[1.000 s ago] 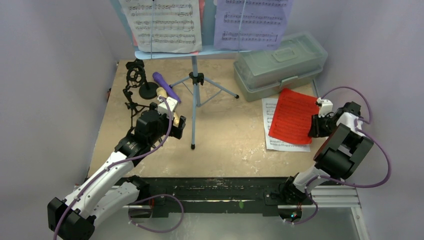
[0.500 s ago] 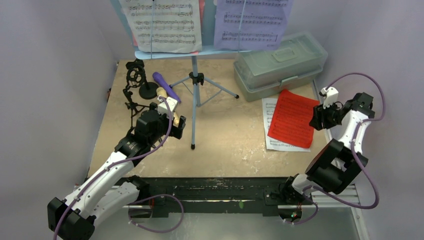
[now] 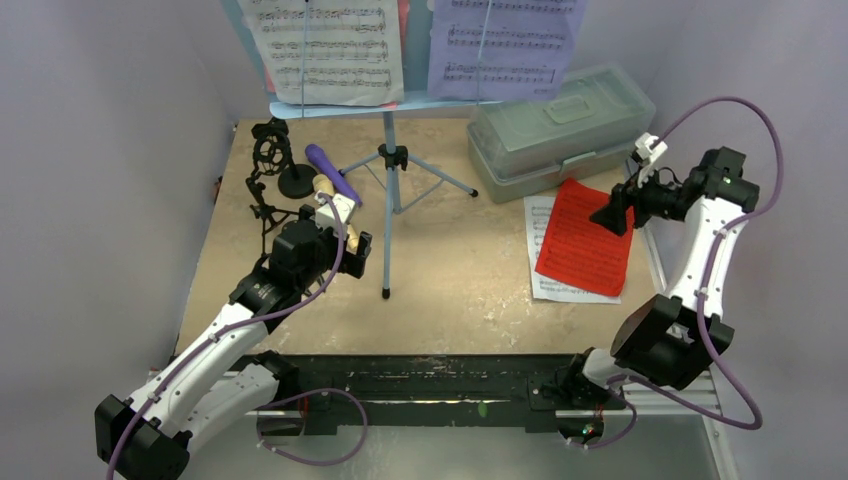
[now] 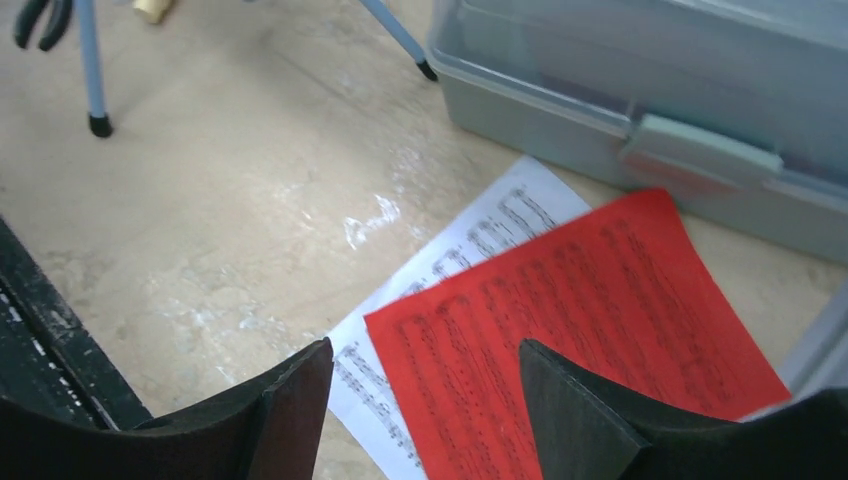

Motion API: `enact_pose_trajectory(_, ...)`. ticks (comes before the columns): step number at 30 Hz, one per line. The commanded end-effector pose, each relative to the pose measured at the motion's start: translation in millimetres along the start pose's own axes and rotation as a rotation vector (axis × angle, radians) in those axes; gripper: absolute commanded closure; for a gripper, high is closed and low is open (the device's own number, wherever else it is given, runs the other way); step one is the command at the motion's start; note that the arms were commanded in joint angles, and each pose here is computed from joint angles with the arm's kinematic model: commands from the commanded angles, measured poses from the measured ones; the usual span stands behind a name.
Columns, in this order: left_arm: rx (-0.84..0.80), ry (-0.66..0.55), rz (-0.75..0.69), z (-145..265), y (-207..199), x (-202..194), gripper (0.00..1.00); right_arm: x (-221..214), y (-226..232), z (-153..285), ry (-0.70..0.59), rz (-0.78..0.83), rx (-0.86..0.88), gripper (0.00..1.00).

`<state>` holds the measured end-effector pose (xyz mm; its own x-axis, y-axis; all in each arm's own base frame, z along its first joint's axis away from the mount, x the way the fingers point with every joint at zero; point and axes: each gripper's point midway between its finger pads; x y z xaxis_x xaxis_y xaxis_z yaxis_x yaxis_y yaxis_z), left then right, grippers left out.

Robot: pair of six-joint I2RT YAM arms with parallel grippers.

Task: Pack up the instrument practice props
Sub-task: Place the sheet music at the center of the board, then pick up the sheet music from the music stand.

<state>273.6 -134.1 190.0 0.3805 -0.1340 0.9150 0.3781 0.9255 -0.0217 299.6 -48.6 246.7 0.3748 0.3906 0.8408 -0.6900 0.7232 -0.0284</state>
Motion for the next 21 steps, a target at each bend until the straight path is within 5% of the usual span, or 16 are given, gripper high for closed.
enact_pose_trajectory(1,0.003,-0.042,0.009,2.0,1.3,12.0,0.0,53.2,31.0,-5.2,-0.115,0.013,0.099,0.27)
enact_pose_trajectory(21,0.015,-0.029,0.006,-0.6,3.0,8.9,0.0,260.2,109.4,80.4,-0.713,-0.006,0.349,0.03)
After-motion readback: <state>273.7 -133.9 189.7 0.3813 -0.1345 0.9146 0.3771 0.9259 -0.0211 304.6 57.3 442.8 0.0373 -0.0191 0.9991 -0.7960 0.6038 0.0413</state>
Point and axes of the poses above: each gripper's point midway between its finger pads, its own z axis back along the fingers, its own y axis along the line the jaws close on, x = y × z, and after that the axes turned 5 degrees about z, right-handed
